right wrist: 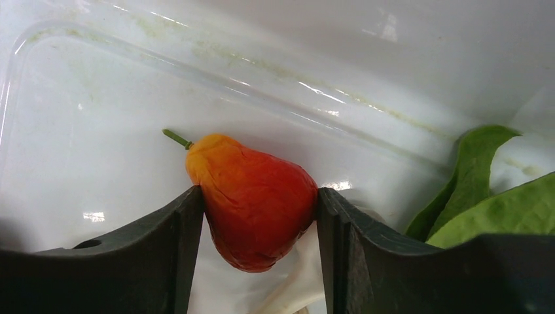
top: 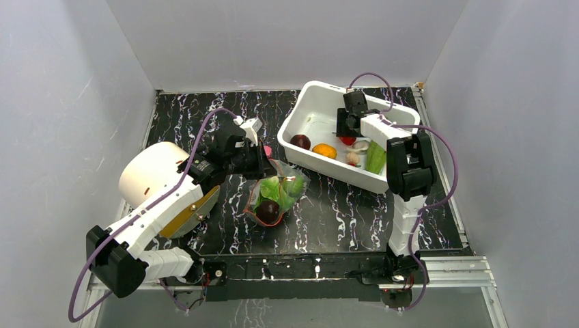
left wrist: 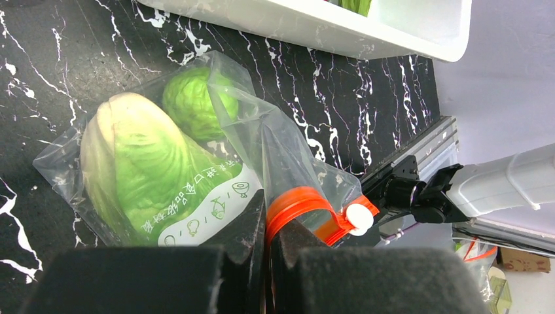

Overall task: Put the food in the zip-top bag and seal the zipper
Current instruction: Pick up the fake fruit from the bin.

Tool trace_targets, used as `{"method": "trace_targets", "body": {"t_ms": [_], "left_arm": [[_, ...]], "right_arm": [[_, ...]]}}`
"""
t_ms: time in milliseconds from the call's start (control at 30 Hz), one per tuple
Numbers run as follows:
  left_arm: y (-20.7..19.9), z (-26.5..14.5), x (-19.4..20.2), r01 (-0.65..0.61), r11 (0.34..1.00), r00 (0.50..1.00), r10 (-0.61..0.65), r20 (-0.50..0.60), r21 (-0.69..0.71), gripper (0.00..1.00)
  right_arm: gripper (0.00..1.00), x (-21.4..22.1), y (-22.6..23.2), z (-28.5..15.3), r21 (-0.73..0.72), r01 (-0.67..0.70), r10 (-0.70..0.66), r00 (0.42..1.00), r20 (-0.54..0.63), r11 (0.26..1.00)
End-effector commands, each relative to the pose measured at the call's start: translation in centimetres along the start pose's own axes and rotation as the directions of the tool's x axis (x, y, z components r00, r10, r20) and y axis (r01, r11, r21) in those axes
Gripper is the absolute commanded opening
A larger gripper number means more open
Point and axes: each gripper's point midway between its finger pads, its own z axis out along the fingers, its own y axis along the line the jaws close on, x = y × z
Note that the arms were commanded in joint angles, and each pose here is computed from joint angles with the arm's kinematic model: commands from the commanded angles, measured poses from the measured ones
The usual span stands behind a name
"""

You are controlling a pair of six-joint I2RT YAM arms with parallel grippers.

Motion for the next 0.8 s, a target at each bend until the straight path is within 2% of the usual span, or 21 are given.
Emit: {"method": "trace_targets", "body": {"t_ms": [0,367,533,767], "left_arm": [[-0.5,-0.9,-1.0,-0.018,1.0,0.999,0.017,0.035,0.012,0.0],[-0.4,-0.8,-1.0,-0.014,1.0,0.999,0.014,0.038,0.005,0.0],[-0.3,-0.7,-1.1,-0.016,1.0,0.999,0.016,0.044,-0.001,0.02],[-0.2,-0.4,-1.4,-0.018,1.0,0.999,0.018,0.039,-0.017,0.04]], "right_arm": [[0.38,-3.3,-0.3,-2.0,0.009,-0.003,0.002,0.995,0.099,1.0],[0.33,-4.8,1.5,-8.4,-0.112,-0.05,0.068,0.984,0.165,0.993],[0.33,-5.8,3.2,-13.2,-0.194,-0.044,0.089,0.97,0.227,0.98],[0.32,-5.1,6.2,-20.5,-0.333,-0.011,0.114,0.95,0.29,0.943]]}}
